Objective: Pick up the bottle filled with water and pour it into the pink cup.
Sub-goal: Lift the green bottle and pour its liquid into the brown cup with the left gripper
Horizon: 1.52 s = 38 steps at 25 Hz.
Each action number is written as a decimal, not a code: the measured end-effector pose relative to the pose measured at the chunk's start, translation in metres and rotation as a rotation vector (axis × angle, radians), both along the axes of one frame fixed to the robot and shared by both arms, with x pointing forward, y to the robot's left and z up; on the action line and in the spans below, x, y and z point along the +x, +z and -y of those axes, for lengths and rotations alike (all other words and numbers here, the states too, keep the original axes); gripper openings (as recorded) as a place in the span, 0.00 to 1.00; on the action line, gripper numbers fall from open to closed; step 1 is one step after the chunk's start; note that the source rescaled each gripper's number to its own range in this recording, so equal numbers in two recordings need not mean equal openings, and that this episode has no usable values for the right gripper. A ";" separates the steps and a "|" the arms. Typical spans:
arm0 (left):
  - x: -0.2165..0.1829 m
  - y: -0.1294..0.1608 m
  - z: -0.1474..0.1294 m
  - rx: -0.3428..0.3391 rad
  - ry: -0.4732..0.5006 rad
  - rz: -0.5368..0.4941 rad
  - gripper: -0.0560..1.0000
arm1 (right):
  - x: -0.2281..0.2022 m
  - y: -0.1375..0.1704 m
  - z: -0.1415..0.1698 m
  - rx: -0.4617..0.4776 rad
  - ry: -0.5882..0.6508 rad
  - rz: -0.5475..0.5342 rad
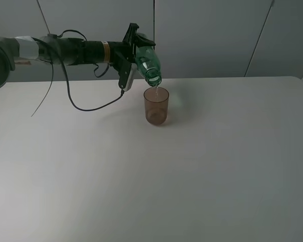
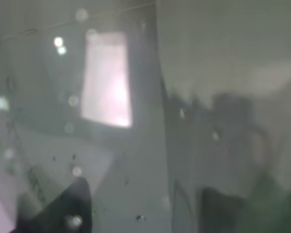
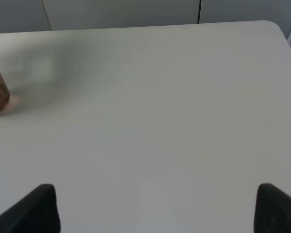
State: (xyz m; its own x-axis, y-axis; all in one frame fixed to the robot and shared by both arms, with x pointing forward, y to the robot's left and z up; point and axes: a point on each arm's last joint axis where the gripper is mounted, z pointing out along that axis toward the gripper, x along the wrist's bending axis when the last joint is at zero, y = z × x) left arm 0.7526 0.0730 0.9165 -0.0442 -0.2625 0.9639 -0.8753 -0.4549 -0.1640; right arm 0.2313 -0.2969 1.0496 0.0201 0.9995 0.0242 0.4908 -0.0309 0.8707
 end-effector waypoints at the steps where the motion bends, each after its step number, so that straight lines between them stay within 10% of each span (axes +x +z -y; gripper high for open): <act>1: 0.000 0.000 0.000 0.001 -0.001 0.002 0.05 | 0.000 0.000 0.000 0.000 0.000 0.000; 38: 0.001 0.008 0.002 0.010 -0.026 0.096 0.05 | 0.000 0.000 0.000 0.000 0.000 0.000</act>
